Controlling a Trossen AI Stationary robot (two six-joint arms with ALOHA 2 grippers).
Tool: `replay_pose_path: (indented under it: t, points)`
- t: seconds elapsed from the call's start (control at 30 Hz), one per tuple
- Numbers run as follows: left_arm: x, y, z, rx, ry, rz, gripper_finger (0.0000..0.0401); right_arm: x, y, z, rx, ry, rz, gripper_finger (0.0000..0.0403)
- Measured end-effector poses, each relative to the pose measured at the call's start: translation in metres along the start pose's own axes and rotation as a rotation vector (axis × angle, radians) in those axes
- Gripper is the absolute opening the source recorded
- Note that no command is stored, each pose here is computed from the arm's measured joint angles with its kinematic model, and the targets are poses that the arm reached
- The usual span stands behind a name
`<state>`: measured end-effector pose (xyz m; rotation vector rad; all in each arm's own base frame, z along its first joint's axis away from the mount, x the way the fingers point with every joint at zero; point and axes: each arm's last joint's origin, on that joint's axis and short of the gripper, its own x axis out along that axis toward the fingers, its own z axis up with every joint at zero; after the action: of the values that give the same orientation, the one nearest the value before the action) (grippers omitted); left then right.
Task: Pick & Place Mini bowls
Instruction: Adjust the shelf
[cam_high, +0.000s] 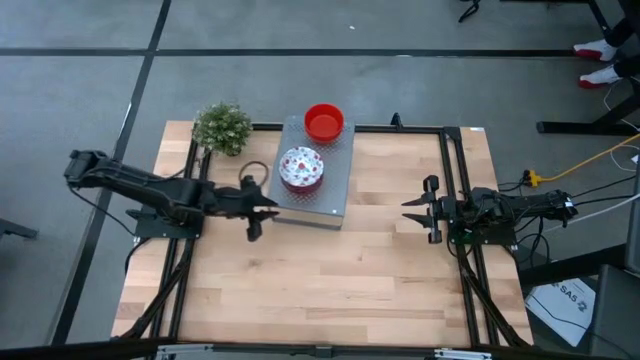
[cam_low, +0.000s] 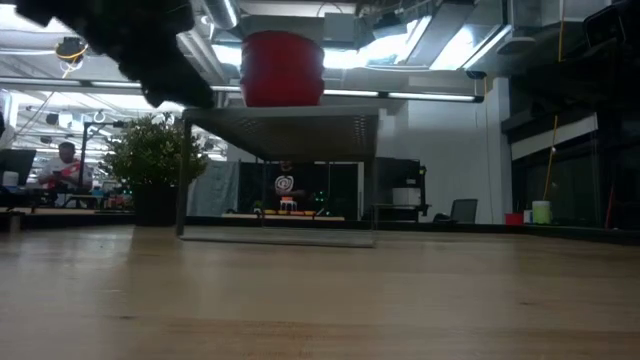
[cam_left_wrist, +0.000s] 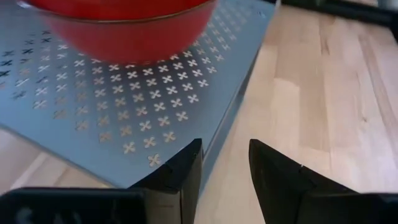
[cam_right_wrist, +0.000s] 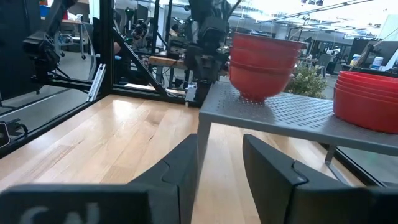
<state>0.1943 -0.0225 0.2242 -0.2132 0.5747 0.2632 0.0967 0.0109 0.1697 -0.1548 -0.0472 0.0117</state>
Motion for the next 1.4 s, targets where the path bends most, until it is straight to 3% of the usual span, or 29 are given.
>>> replay_pose_path:
  t: [0.23,0.4,0.57,0.83,1.4]
  points:
    - [-0.007,0.023,-0.024,-0.068,-0.139,0.084,0.0127,0.0,0.0,0.0,0.0,0.0,0.0,0.0127]
    - [-0.009,0.034,-0.031,-0.163,-0.214,0.071,0.0127,0.0,0.0,0.0,0.0,0.0,0.0,0.0127]
    - [-0.008,0.045,-0.041,-0.101,-0.256,0.092,0.0128,0.0,0.0,0.0,0.0,0.0,0.0,0.0127]
    - [-0.005,0.061,-0.055,-0.046,-0.363,0.33,0.0126,0.0,0.0,0.0,0.0,0.0,0.0,0.0127]
    - [-0.009,0.064,-0.065,-0.043,-0.468,0.334,0.0132,0.0,0.0,0.0,0.0,0.0,0.0,0.0127]
